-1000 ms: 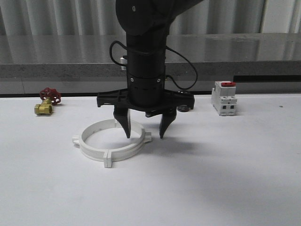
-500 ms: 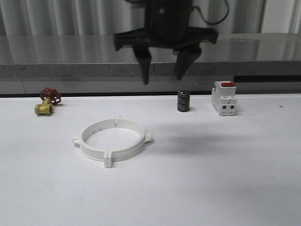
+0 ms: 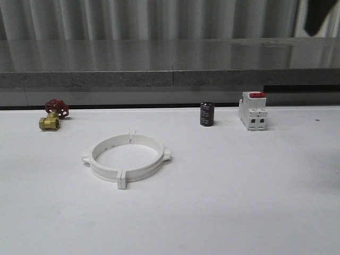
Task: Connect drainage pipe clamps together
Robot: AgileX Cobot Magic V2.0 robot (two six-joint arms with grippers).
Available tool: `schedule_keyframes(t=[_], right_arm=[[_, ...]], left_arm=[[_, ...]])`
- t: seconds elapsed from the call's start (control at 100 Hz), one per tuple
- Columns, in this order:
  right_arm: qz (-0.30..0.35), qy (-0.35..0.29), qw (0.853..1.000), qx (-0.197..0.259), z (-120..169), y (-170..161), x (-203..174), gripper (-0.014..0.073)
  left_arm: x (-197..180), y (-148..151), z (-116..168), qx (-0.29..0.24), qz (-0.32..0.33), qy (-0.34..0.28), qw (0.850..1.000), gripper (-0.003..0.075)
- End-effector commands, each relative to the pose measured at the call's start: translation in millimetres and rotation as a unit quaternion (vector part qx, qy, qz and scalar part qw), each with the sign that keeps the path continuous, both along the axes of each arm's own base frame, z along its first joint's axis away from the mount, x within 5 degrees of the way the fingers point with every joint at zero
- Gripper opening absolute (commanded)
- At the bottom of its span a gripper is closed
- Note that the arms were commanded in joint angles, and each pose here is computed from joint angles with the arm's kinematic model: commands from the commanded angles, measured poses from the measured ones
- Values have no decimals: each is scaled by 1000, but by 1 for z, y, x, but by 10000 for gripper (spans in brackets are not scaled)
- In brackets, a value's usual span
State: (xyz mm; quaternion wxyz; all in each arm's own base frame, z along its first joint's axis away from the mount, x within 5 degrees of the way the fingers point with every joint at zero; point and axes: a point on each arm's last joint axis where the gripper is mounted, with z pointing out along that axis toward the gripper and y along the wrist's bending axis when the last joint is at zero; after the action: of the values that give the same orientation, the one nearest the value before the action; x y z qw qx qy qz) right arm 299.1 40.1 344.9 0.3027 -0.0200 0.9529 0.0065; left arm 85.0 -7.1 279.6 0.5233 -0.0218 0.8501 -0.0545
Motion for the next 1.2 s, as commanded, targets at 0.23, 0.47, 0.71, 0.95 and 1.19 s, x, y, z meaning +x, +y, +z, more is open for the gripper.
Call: schedule_keyframes(t=[0.23,0.47,0.71,0.95,1.19], right_arm=[[-34,-76,996,13,-4,-32,-112,490],[-33,-125,991,36,-25,-34,-182,468],[-32,-186,981,41,-35,-37,-224,134],[-31,-203,978,42,-34,-37,-229,-67],[-31,-201,978,42,-34,-37,-229,-67]], left_arm=[[3,-1,14,-6,-7,-47,999,-20],[3,-1,14,-6,-7,-47,999,-21],[3,-1,14,-6,-7,-47,999,-20],[3,-1,14,-6,-7,-47,999,-20],[3,-1,14,-6,-7,-47,999,-21]])
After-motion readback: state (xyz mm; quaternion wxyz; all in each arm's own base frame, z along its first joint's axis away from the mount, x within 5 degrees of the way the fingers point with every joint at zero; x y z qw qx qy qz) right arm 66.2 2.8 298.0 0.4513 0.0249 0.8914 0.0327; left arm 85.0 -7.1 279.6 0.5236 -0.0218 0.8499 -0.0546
